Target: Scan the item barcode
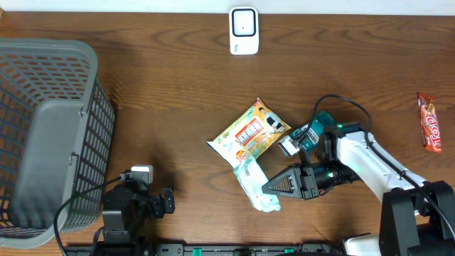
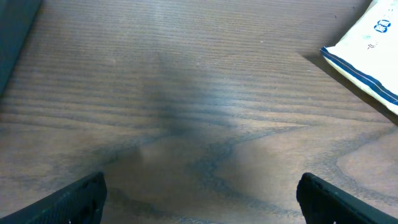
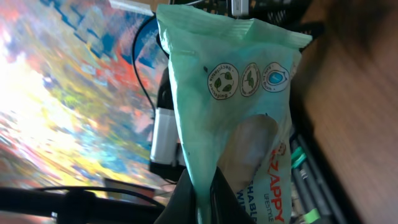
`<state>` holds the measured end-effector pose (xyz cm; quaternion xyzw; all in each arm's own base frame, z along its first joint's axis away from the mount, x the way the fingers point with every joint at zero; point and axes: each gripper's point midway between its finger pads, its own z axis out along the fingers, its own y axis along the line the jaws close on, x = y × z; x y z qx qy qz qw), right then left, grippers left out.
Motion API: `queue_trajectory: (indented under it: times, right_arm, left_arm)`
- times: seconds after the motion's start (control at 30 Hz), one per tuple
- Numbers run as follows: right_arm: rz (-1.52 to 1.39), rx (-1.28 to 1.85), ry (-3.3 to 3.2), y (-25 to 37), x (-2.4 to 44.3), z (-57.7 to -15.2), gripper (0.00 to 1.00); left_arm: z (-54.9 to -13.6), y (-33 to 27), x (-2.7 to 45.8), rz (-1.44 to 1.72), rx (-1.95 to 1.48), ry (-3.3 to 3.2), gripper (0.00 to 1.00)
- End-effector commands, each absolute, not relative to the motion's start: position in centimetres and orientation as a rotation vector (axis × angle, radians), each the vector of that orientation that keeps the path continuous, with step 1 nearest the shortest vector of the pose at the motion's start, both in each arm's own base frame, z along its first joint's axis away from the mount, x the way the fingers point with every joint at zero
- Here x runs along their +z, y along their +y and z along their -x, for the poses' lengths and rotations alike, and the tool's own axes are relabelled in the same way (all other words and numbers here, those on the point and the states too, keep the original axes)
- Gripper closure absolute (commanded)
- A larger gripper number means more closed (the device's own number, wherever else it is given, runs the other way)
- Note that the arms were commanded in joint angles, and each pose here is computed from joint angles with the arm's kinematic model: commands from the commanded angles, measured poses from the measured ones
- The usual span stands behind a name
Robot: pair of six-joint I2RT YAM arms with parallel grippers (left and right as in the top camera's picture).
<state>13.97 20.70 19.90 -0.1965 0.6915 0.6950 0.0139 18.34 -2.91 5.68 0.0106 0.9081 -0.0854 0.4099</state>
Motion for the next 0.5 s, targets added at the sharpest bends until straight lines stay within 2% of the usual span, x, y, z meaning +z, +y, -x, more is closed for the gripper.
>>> queue_trajectory:
  times: [0.0,0.27,0.4,0.47]
  right_arm:
    - [0.693,2.100,2.015,20.9,20.7,-14.9,0.99]
    - [0.901,1.945,1.900,21.5,22.0,-18.3,0.98]
    - [0.934,1.771,2.088,22.0,19.9,-22.0,0.98]
    - [0.825,1.582,2.302,22.1,17.6,-25.1,0.98]
  left_arm:
    - [-18.1,-2.9,5.3,-0.038,-0.212,2.302,0.02]
    - [-18.1,-2.9,5.3,-0.038,-0.212,2.302,0.02]
    - [-18.1,-2.9,5.3,-0.038,-0.212,2.302,0.02]
    - [-18.1,-2.9,5.3,-0.038,-0.212,2.302,0.02]
